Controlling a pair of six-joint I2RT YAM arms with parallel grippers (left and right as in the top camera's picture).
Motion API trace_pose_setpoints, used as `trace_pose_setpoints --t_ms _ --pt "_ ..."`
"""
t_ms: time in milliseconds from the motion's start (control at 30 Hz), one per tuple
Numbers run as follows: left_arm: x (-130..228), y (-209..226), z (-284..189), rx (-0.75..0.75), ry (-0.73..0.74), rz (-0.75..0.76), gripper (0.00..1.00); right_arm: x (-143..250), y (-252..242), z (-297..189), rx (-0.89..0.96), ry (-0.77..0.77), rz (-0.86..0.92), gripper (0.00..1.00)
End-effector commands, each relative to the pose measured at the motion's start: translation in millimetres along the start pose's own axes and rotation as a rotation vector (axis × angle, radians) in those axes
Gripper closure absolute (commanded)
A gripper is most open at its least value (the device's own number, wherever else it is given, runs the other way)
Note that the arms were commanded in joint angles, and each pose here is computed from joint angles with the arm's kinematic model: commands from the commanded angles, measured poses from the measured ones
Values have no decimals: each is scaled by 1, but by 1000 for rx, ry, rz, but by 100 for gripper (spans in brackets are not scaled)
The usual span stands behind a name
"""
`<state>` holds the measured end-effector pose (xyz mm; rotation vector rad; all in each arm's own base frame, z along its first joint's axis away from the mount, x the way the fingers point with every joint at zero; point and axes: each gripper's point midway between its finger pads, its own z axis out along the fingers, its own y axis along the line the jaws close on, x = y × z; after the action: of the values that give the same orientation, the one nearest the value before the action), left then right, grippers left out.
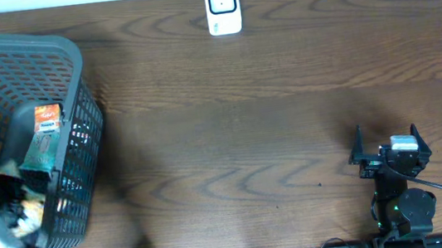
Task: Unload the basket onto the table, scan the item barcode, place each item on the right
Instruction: 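Reach the left gripper into the basket and grasp the yellow snack bag, then lift the snack bag out and carry it toward the table center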
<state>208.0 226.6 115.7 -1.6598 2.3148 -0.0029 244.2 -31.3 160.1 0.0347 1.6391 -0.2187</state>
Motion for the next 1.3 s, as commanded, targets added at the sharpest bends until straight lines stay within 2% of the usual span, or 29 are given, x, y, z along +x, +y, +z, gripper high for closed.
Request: trace_pose_setpoints --t_ms 0,167,300,367,467,567,733,833,933,1067,1233,1267 --pt "-36 -40 -85 213 -225 -33 92 0 1 0 -6 -2 -7 1" --pt "-45 -73 -174 503 -427 -160 92 0 1 0 -6 -2 -7 1" --pt "-31 -109 -252 828 -513 -152 92 0 1 0 -5 -2 -7 1" --pt "-14 -131 -287 987 -518 -78 92 1 1 0 -6 -2 -7 1" --pt "22 -165 -327 1174 -493 115 92 0 1 0 -6 -2 -7 1" --pt "64 -194 -330 1244 -397 275 92 0 1 0 -6 -2 -7 1" --pt "156 -246 -294 1278 -209 673 92 0 1 0 -5 -2 -7 1" --pt "202 -271 -245 1160 -107 826 92 0 1 0 -6 -2 -7 1" --pt "242 -289 -178 956 -9 899 92 0 1 0 -6 -2 -7 1" --pt "299 -310 -102 795 105 1003 92 0 1 0 -6 -2 -7 1" --pt "333 -317 -32 665 169 1048 92 0 1 0 -5 -2 -7 1" --pt "337 -318 -23 651 183 1038 88 1 1 0 -6 -2 -7 1"
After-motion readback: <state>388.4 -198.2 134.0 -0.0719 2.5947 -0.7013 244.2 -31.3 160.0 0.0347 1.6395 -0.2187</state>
